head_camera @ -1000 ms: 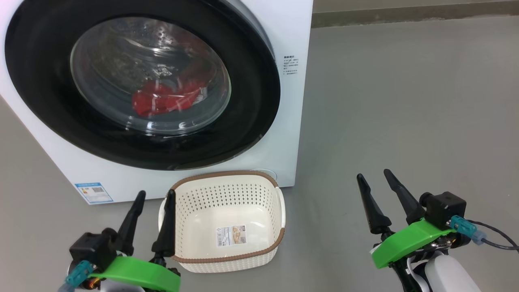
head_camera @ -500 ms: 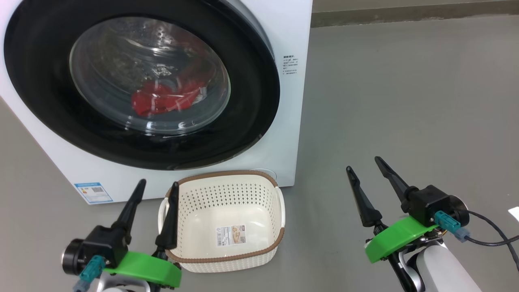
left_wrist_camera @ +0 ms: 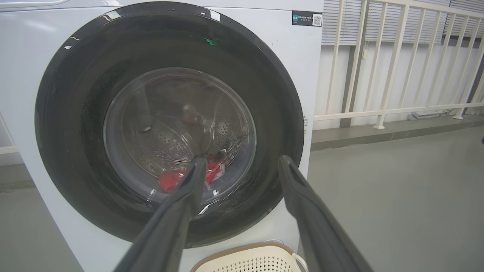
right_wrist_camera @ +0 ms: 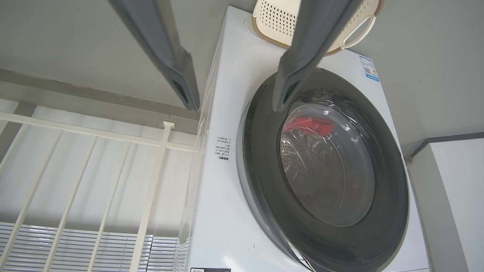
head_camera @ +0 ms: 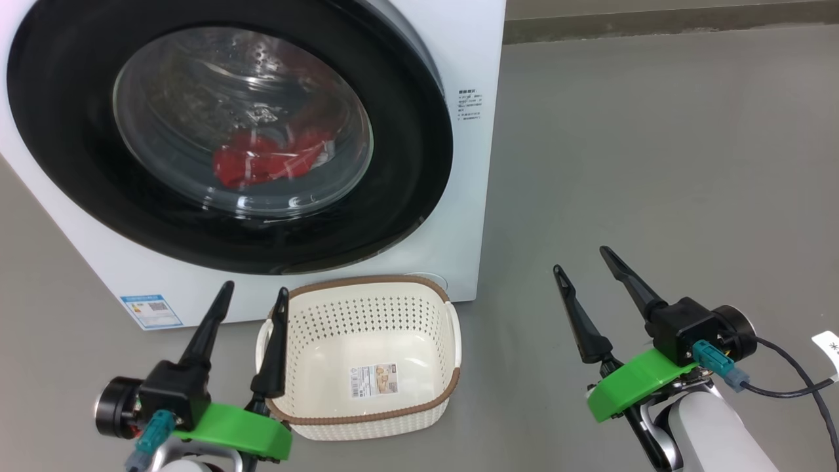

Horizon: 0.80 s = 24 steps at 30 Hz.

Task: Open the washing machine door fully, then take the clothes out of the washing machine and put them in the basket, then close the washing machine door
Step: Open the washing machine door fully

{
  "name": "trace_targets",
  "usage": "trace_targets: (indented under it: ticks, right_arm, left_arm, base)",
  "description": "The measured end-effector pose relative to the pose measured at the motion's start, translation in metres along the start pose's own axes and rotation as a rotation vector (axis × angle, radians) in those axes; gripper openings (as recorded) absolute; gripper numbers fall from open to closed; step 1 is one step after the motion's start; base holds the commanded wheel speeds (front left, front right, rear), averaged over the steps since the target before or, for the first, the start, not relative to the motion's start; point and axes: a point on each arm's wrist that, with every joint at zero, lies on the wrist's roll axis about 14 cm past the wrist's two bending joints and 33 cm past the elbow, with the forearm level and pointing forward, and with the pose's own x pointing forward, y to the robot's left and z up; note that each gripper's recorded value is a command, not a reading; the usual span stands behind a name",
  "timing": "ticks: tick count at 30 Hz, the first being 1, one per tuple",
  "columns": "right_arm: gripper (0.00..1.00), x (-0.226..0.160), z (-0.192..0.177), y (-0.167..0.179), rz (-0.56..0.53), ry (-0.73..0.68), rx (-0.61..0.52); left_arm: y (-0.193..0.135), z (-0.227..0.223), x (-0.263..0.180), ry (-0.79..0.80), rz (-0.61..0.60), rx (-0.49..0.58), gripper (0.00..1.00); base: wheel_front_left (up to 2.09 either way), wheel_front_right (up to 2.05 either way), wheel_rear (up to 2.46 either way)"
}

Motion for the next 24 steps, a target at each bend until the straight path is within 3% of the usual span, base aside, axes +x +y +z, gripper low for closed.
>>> trace_targets:
  ticks: [11, 12, 13, 15, 16, 24]
  right_arm:
    - [1.0, 0.0, -0.003, 0.006, 0.019, 0.008, 0.004]
    - [0.8, 0.0, -0.004, 0.006, 0.019, 0.011, 0.004]
    - [0.49, 0.0, -0.004, 0.006, 0.02, 0.013, 0.006]
    - [0.22, 0.001, -0.005, 0.007, 0.022, 0.015, 0.013]
    - [0.0, 0.003, -0.004, 0.008, 0.023, 0.011, 0.021]
    - [0.0, 0.022, 0.004, -0.001, -0.015, -0.034, 0.17]
  left_arm:
    - [0.0, -0.008, -0.001, 0.024, 0.001, -0.003, 1.0]
    - [0.001, -0.009, -0.002, 0.027, 0.002, -0.003, 1.0]
    - [0.001, -0.009, -0.002, 0.029, 0.003, -0.003, 1.0]
    - [0.002, -0.01, -0.002, 0.031, 0.006, -0.009, 1.0]
    - [0.003, -0.011, -0.002, 0.031, 0.01, -0.021, 1.0]
    - [0.005, -0.015, 0.002, 0.035, 0.017, -0.056, 1.0]
  base:
    - [0.0, 0.0, 0.0]
    - [0.0, 0.0, 0.0]
    - [0.0, 0.0, 0.0]
    - [0.0, 0.0, 0.0]
    - [0.0, 0.0, 0.0]
    - [0.0, 0.0, 0.0]
